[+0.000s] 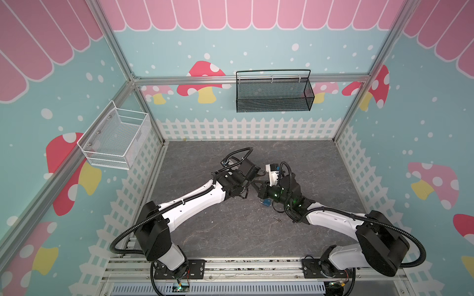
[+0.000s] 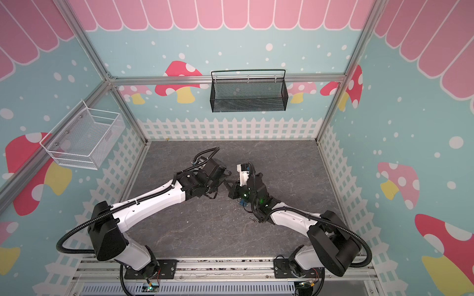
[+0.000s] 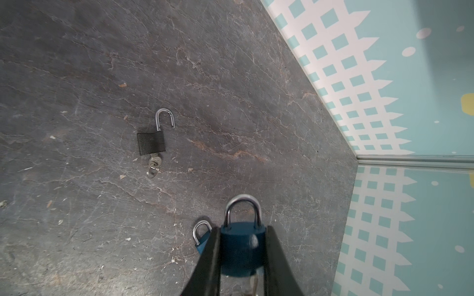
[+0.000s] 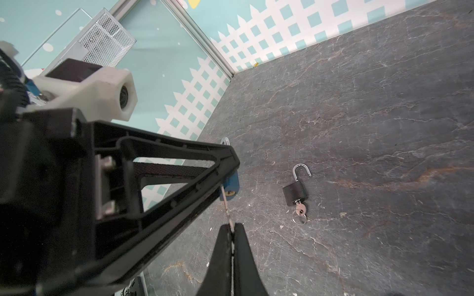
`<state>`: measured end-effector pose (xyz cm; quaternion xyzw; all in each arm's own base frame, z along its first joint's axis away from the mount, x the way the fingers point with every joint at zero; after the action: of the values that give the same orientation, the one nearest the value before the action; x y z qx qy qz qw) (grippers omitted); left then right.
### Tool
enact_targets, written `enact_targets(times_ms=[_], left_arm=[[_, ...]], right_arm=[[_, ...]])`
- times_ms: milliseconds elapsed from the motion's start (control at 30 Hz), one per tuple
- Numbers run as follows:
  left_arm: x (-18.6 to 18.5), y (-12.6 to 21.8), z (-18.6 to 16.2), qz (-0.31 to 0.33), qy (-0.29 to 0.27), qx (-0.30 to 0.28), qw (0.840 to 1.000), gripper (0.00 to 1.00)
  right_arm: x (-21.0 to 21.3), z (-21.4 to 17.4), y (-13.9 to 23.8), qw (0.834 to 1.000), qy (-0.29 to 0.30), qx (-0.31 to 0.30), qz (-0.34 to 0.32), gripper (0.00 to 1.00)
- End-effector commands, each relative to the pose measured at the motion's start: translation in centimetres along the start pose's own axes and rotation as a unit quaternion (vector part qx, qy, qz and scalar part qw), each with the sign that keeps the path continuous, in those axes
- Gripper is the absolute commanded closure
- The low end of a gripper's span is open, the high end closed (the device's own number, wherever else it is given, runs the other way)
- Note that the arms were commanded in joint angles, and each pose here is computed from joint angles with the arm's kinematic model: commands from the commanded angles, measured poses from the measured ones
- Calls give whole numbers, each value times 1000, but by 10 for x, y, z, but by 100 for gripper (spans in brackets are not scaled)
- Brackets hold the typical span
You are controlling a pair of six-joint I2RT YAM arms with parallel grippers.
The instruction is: Unlock with the key
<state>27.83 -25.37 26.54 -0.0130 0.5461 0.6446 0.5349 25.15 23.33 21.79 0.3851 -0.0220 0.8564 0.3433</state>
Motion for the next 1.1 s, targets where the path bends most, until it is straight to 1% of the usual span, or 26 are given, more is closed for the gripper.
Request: enact_targets(times_ms=[0, 200, 467, 600, 767, 1067], left_arm=[[-1, 12, 10, -15, 25, -17, 999, 100], [-2, 14, 12, -20, 27, -18, 999, 100], [-2, 13, 10, -22, 29, -12, 999, 100], [0, 12, 10, -20, 30, -15, 999, 100], [0, 13, 11, -20, 30, -17, 999, 100], [0, 14, 15, -22, 36, -23, 999, 100]], right_arm=[[-4, 0, 2, 1000, -4, -1, -28, 100], [-7, -6, 0, 999, -4, 8, -32, 100], [5, 8, -3, 1000, 3, -10, -18, 100], [9, 10, -3, 1000, 1, -9, -8, 100], [12, 7, -5, 1000, 0, -3, 1, 100], [12, -1, -6, 1000, -3, 7, -1, 100]])
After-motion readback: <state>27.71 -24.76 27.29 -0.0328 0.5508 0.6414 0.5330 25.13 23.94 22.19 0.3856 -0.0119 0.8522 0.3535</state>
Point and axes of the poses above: each gripper's point midway between its finger pads, its own y axis back along the fingers, its own x axis along the line the jaws close on, z = x × y, the point moved 9 cm from there along y, back along the fingers, and after that the axes turned 2 degrees about -y, right-handed, at the moved point
